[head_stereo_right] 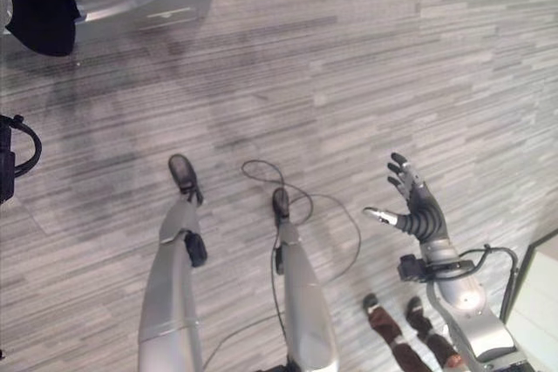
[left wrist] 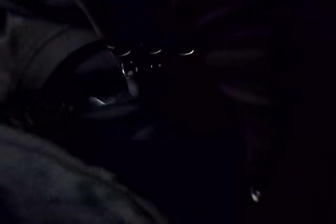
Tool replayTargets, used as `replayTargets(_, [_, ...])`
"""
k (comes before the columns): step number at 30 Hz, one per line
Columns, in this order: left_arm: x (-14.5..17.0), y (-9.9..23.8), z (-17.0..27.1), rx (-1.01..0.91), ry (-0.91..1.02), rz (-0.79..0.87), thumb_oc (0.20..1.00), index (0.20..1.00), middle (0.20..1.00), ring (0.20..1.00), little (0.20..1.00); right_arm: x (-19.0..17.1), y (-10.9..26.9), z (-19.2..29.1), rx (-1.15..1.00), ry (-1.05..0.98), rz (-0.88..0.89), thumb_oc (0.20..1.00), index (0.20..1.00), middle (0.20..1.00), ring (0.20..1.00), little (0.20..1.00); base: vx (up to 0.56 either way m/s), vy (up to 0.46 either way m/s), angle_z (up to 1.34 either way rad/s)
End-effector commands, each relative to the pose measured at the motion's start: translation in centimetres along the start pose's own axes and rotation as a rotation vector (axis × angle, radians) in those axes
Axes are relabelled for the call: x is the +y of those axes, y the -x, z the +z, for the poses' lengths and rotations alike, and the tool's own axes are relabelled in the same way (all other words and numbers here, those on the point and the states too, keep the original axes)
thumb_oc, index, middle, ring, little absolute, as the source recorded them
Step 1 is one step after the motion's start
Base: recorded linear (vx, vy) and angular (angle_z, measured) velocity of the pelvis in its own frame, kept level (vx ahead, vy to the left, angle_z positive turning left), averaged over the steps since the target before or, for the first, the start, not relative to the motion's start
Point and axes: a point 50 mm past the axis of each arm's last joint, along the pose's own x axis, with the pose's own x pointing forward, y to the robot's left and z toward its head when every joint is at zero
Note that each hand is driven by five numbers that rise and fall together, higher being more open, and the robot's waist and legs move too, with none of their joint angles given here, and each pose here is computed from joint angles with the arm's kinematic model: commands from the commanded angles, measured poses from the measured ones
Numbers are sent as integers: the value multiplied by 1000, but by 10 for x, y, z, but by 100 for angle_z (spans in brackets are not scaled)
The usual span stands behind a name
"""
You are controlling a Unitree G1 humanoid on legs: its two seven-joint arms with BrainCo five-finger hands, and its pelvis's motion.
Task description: Grab the laundry basket,head to the washer,open it,put in the laundry and shut it.
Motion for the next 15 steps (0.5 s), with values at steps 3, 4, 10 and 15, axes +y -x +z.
replayTargets(3, [-20,2,31,-221,-237,-121,1000,1000,1000,1000,1000,-26,10,4,-9,46,-62,1000,1000,1000,1000,1000,-44,-10,4])
replayTargets(4, [-21,3,33,-257,-297,-111,1000,1000,1000,1000,1000,-26,11,4,-13,37,-58,1000,1000,1000,1000,1000,-40,-14,7])
replayTargets(10, [-18,12,21,-493,-659,-34,1000,1000,1000,1000,1000,-19,4,19,-102,-2,3,1000,1000,1000,1000,1000,-52,-22,3])
replayTargets(15, [3,7,15,-603,-887,33,1000,1000,1000,1000,1000,-18,-4,39,-195,-2,55,1000,1000,1000,1000,1000,-70,-66,-5])
